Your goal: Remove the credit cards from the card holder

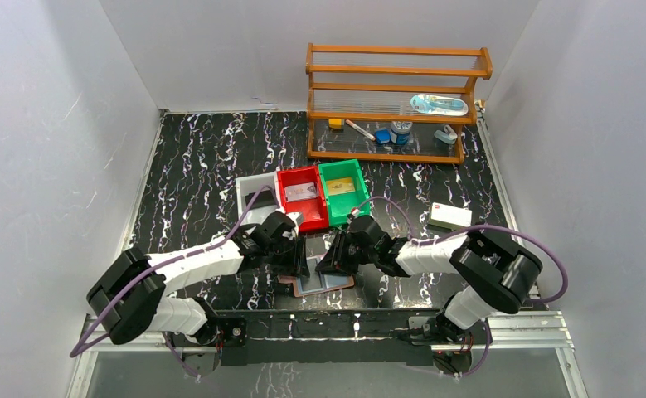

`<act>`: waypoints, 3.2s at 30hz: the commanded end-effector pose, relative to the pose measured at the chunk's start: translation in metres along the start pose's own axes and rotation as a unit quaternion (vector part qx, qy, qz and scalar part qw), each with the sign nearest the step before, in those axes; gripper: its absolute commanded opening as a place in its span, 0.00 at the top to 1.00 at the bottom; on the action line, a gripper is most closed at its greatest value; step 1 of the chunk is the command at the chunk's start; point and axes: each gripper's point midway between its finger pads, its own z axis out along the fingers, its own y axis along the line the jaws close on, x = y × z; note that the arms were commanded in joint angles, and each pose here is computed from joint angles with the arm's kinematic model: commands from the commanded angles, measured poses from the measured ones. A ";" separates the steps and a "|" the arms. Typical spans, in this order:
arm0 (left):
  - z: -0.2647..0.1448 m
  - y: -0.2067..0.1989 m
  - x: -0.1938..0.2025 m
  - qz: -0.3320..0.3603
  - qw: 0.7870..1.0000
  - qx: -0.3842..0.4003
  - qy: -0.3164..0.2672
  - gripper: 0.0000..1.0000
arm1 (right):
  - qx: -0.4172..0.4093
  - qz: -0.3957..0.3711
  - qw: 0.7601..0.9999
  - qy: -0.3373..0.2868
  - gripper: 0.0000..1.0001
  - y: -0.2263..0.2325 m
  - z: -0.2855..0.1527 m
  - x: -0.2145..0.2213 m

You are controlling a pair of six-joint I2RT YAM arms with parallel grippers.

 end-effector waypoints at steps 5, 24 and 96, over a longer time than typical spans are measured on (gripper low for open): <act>0.004 0.004 0.015 0.003 1.000 0.017 0.019 0.73 | -0.013 0.005 1.000 0.014 0.67 0.000 0.007 0.007; 0.008 0.033 0.031 0.004 0.997 -0.050 0.053 0.78 | -0.075 0.008 0.997 0.005 0.74 0.016 -0.004 0.009; 0.011 -0.006 0.027 0.003 0.997 0.049 0.060 0.70 | -0.051 0.087 0.994 -0.042 0.80 -0.029 -0.017 0.003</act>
